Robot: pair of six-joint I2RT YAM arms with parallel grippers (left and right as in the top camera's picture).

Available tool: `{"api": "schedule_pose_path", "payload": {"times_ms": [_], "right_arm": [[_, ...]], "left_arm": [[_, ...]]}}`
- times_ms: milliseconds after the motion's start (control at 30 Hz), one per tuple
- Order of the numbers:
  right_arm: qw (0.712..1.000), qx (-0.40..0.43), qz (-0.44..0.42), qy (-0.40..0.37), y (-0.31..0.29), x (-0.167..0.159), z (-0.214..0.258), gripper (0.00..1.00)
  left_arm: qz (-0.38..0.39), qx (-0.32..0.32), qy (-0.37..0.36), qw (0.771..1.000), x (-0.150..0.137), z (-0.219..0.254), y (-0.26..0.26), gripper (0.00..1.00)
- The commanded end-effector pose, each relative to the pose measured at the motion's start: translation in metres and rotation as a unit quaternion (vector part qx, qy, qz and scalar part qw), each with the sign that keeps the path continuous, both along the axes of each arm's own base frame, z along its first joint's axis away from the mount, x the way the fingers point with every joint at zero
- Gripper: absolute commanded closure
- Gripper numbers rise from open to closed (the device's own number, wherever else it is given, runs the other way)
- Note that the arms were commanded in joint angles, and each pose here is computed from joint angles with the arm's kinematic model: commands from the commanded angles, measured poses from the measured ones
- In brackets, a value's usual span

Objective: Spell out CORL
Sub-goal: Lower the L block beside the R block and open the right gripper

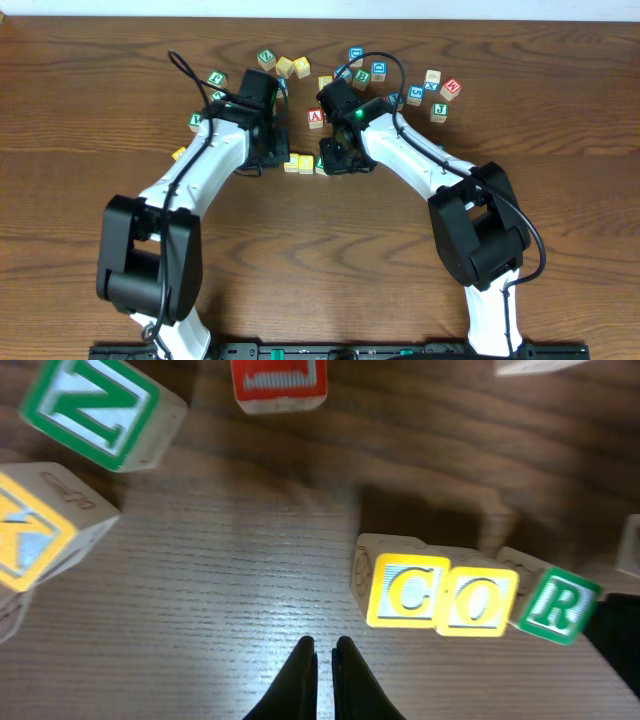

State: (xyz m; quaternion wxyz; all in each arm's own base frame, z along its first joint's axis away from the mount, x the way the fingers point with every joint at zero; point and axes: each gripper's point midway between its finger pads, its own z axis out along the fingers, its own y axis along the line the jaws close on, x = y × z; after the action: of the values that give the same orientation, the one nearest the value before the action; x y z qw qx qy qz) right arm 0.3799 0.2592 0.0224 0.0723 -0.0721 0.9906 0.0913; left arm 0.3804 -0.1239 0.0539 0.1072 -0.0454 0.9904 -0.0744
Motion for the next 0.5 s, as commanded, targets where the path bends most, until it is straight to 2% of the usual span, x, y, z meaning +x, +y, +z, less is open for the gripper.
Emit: {"api": "schedule_pose_path", "payload": {"times_ms": [0, 467], "right_arm": [[1.000, 0.002, -0.007, -0.014, -0.001, 0.003, 0.007, 0.92], [0.999, 0.017, -0.011, -0.035, 0.006, 0.013, 0.009, 0.89]], "left_arm": [[0.011, 0.003, 0.015, 1.000, -0.003, -0.011, 0.003, 0.92], [0.011, 0.001, 0.008, 1.000, 0.001, -0.010, 0.002, 0.92]]}}
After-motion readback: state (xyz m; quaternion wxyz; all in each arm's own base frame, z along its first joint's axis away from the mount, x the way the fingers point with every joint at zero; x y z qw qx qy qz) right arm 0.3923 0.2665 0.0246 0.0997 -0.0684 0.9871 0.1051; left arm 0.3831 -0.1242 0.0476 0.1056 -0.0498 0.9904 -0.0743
